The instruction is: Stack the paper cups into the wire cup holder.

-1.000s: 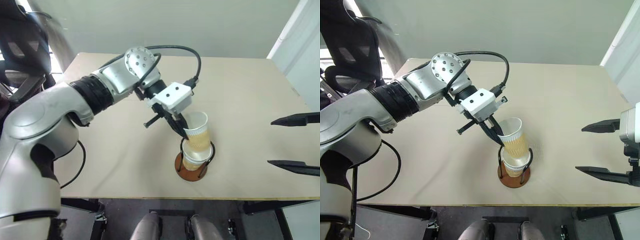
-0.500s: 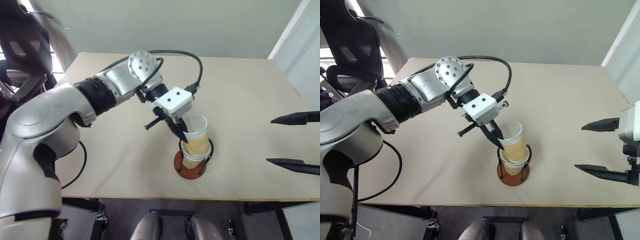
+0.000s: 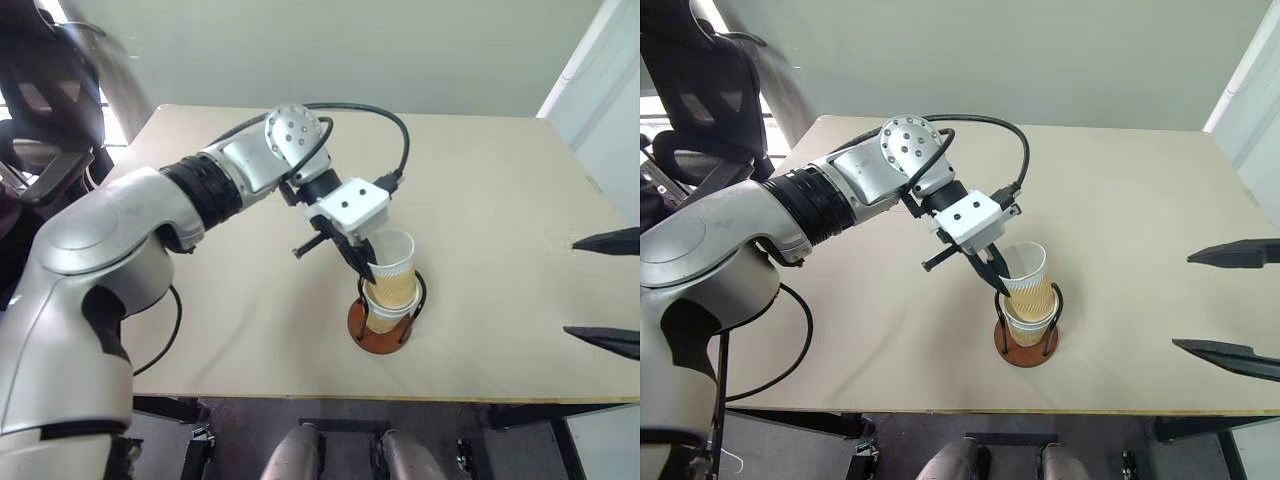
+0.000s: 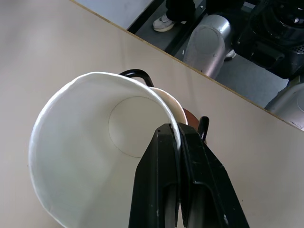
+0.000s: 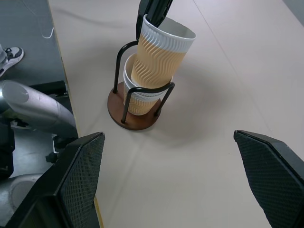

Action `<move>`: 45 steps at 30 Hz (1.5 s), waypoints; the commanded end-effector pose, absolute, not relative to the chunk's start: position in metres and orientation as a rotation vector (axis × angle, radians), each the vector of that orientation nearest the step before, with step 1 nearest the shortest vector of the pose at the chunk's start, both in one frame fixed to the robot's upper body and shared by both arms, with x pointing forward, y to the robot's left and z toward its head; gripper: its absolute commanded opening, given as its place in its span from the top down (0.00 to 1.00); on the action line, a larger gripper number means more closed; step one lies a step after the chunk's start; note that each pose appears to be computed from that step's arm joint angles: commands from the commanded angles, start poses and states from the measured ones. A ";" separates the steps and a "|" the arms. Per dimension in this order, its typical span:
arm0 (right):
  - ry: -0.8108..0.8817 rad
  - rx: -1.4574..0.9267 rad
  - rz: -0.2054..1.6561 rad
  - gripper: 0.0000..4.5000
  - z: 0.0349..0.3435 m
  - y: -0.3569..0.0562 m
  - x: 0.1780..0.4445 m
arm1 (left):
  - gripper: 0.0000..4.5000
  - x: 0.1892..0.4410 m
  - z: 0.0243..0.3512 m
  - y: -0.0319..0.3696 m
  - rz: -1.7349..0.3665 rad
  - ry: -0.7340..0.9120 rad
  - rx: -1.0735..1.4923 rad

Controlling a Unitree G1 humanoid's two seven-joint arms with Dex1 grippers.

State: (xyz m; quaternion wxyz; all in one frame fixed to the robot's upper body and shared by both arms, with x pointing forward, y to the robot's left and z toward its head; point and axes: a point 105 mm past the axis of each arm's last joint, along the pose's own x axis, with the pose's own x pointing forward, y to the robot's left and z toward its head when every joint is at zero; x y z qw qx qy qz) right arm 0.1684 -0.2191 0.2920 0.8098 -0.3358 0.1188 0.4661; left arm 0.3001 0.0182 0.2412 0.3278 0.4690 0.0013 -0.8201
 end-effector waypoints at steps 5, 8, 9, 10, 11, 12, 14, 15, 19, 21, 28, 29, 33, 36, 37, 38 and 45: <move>0.220 -0.758 0.959 0.00 0.297 -0.219 0.167 | 0.71 0.299 0.248 0.020 -2.159 -0.027 1.253; 0.221 -0.759 0.959 0.00 0.296 -0.218 0.169 | 0.47 0.300 0.251 0.017 -2.152 -0.072 1.252; 0.221 -0.759 0.959 0.00 0.295 -0.218 0.169 | 0.40 0.300 0.253 0.016 -2.149 -0.086 1.249; 0.222 -0.759 0.960 0.00 0.294 -0.217 0.171 | 0.40 0.300 0.258 0.012 -2.142 -0.121 1.228; 0.223 -0.759 0.962 0.00 0.293 -0.217 0.172 | 0.40 0.300 0.263 0.009 -2.133 -0.158 1.204; 0.220 -0.757 0.970 0.00 0.293 -0.216 0.173 | 0.40 0.300 0.271 0.005 -2.119 -0.203 1.169; 0.220 -0.754 0.989 0.00 0.290 -0.213 0.177 | 0.40 0.302 0.286 0.003 -2.082 -0.259 1.109; 0.222 -0.752 0.998 0.00 0.288 -0.212 0.179 | 0.40 0.304 0.292 0.004 -2.060 -0.274 1.086; 0.226 -0.742 1.030 0.00 0.278 -0.212 0.196 | 0.40 0.317 0.307 0.033 -1.930 -0.245 1.019; 0.238 -0.746 1.030 0.00 0.273 -0.216 0.209 | 0.40 0.327 0.308 0.061 -1.830 -0.189 0.977; 0.245 -0.781 1.067 0.00 0.266 -0.233 0.238 | 0.40 0.344 0.285 0.174 -1.450 0.051 0.827; 0.250 -0.787 1.077 0.00 0.265 -0.234 0.244 | 0.40 0.342 0.280 0.193 -1.370 0.072 0.786; 0.258 -0.817 1.109 0.00 0.260 -0.239 0.267 | 0.40 0.322 0.264 0.236 -1.170 0.136 0.658; 0.235 -0.826 1.165 0.00 0.261 -0.232 0.281 | 0.40 0.306 0.259 0.242 -1.100 0.137 0.619; 0.232 -0.830 1.182 0.00 0.260 -0.229 0.286 | 0.40 0.301 0.258 0.244 -1.076 0.137 0.601; 0.229 -0.835 1.197 0.00 0.260 -0.227 0.291 | 0.40 0.296 0.257 0.246 -1.052 0.135 0.588; 0.221 -0.797 1.201 0.00 0.256 -0.220 0.317 | 0.40 0.275 0.246 0.249 -0.887 0.090 0.496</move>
